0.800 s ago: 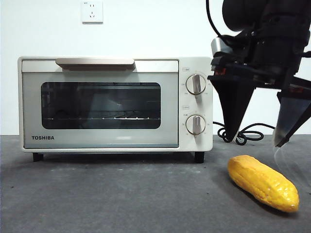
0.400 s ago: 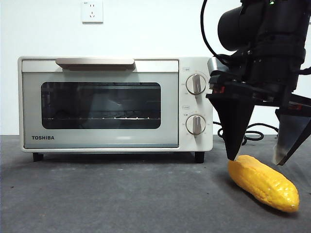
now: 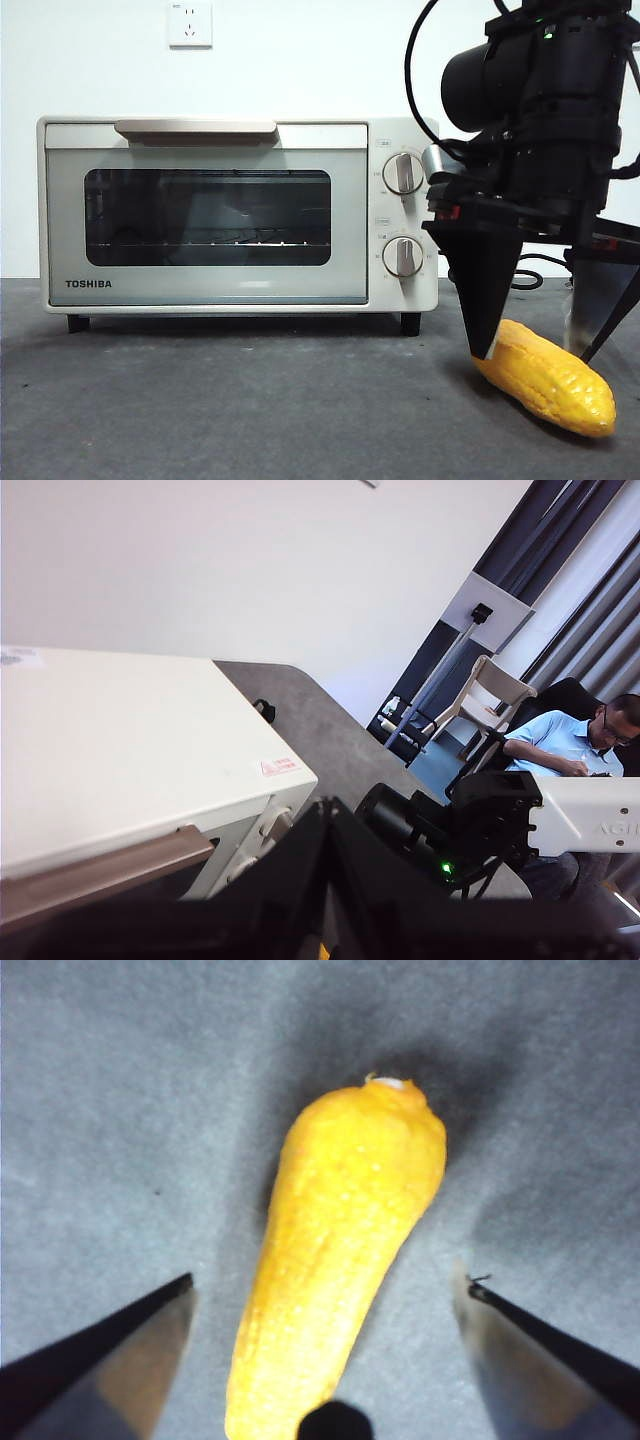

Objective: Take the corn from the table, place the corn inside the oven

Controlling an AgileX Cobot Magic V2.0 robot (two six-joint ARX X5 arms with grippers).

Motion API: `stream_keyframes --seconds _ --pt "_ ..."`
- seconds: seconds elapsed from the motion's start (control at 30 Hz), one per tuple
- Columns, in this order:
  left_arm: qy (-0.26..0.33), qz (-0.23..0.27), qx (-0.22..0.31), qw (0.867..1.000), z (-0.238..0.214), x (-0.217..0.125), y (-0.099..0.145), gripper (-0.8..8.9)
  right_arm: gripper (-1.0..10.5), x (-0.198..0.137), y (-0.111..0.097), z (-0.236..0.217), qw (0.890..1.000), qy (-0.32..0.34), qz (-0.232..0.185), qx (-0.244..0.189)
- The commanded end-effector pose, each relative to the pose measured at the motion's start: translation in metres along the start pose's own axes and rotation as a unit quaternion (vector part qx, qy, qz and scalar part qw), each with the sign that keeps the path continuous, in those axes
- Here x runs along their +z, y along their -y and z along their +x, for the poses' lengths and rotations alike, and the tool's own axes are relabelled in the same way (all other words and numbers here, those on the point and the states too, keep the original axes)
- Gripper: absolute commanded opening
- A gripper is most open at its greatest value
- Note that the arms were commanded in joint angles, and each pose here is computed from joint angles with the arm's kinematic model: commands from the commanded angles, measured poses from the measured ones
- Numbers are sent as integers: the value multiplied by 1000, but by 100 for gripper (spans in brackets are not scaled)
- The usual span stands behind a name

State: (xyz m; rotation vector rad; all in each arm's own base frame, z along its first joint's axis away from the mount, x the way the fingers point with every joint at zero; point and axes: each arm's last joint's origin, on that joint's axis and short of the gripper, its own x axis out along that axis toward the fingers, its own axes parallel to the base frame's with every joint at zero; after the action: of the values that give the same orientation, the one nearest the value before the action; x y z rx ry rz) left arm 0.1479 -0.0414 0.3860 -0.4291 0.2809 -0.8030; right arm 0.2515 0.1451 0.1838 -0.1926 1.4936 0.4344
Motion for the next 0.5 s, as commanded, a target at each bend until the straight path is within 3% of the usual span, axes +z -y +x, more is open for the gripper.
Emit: stream_keyframes --seconds 0.03,0.17,0.5 --pt "-2 8 -2 1000 0 0 1 -3 238 -2 0 5 1000 -9 -5 1" --pt "-3 7 -2 1000 0 0 1 -3 -3 -2 0 5 1000 -11 -7 3" --pt "-5 5 -1 1000 1 0 -1 -4 -12 -8 -1 0 1000 -27 -10 1"
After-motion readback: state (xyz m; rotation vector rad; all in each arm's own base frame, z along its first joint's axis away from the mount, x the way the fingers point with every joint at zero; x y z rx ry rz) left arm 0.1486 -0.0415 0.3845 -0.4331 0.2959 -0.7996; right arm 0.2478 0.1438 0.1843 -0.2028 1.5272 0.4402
